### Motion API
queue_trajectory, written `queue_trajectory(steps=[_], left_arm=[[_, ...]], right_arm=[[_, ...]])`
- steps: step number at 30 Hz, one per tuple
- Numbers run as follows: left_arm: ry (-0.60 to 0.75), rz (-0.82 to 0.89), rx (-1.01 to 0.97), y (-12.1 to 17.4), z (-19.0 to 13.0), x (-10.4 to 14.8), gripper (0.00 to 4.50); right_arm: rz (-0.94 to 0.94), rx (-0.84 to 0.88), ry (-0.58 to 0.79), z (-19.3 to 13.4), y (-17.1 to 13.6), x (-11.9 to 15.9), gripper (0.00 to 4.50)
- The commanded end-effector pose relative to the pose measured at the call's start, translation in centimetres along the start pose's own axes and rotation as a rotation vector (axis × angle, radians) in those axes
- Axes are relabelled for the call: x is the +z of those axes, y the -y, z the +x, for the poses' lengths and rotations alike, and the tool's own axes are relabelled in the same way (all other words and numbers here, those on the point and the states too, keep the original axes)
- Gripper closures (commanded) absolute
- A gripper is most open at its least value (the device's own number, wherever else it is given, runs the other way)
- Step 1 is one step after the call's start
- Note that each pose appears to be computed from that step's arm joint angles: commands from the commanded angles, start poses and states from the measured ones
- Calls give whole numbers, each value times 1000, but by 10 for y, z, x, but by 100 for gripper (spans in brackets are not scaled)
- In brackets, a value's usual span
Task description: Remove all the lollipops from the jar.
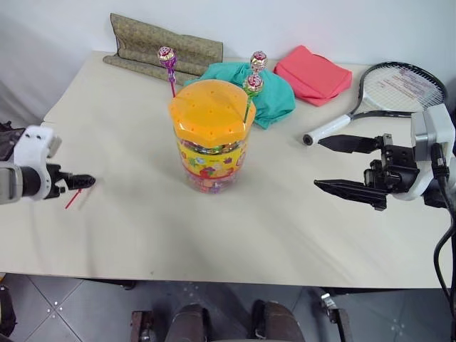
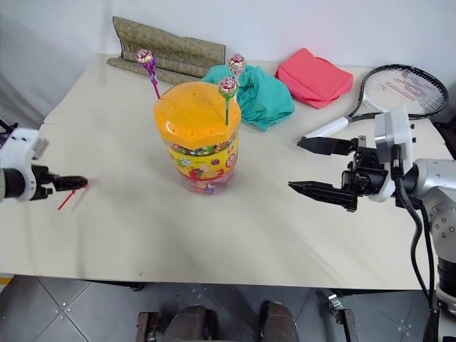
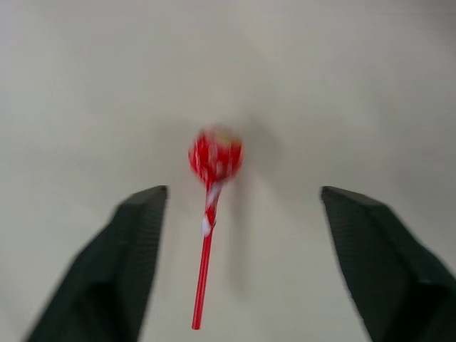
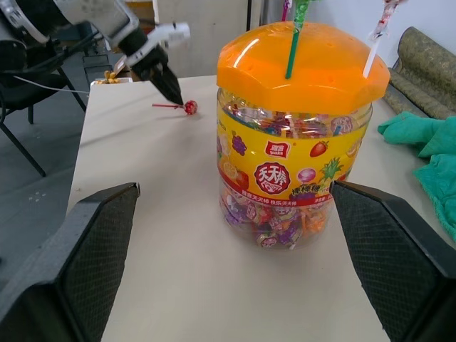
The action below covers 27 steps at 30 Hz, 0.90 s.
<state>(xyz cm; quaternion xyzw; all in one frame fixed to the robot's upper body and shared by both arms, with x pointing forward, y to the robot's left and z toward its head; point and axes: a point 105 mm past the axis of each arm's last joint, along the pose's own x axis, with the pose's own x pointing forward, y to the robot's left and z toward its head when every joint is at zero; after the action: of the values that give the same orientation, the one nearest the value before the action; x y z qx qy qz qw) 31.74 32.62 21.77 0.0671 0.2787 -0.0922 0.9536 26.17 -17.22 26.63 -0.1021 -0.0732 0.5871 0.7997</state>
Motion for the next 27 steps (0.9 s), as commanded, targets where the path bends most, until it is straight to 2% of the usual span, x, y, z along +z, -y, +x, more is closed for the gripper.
queue_trajectory(steps=[1,4,6,7,9,11,16,20,23,27], left_arm=[[315,135,-157,23,-25,54,3],[649,227,-326,49,-44,93,3],[803,326,-444,67,-53,105,3],[839,383,-502,77,-54,105,3],[850,449,-582,89,-49,103,3],[834,436,-615,91,-42,102,3],[841,375,-693,101,-27,118,3],[898,399,-728,106,-22,135,3],[937,419,-801,120,-15,149,3],[914,429,-845,129,-1,154,3]], right_arm=[[-57,-10,20,-5,-3,16,0],[-72,-18,43,-4,-4,22,0],[-83,-16,74,0,-6,29,0],[-87,-17,92,1,-7,33,0],[-93,-25,117,4,-7,38,0],[-98,-32,127,5,-7,40,0],[-102,-58,123,4,-7,38,0],[-104,-79,124,3,-11,35,0],[-109,-103,114,0,-13,32,0],[-111,-122,113,-1,-15,31,0]])
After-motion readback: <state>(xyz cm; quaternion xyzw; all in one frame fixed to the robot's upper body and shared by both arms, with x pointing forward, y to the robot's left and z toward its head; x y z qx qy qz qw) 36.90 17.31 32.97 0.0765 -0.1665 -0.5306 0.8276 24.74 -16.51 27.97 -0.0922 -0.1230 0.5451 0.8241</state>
